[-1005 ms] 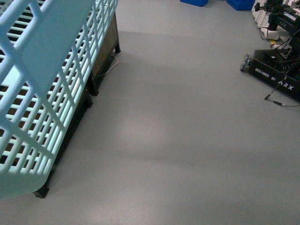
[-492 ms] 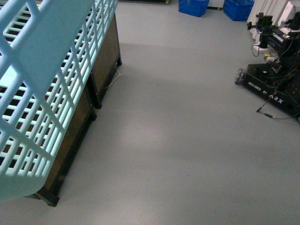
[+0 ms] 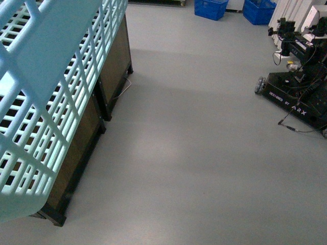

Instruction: Pick mango and avocado into basket

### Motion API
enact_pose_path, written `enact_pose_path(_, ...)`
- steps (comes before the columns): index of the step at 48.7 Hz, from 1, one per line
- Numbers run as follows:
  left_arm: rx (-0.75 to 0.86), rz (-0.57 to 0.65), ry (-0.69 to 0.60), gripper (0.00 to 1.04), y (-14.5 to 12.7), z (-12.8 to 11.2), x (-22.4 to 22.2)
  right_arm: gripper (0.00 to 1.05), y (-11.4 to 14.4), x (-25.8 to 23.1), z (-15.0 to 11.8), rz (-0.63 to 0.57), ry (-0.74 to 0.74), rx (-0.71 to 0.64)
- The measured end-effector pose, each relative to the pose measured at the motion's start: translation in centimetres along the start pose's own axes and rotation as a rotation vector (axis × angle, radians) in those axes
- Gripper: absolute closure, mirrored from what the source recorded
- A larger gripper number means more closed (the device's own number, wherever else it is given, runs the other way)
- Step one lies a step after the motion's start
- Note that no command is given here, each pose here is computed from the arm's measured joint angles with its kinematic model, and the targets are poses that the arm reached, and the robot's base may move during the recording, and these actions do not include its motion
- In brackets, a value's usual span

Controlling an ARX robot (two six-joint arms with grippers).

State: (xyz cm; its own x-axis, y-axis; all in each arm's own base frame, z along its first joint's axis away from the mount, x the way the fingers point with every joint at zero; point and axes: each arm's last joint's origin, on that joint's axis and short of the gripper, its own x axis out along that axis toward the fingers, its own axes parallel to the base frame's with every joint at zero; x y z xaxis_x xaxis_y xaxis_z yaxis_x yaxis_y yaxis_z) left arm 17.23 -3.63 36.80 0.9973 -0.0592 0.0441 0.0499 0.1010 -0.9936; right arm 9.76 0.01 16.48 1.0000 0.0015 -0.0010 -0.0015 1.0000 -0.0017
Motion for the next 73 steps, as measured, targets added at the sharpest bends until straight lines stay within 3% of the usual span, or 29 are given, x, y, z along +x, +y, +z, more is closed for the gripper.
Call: enact_pose_path(73, 0.006, -0.002, 0.004, 0.92, -0.08, -0.03, -0.02, 0.08, 0.01, 0.0, 0.01, 0.002, -0.001, -0.001)
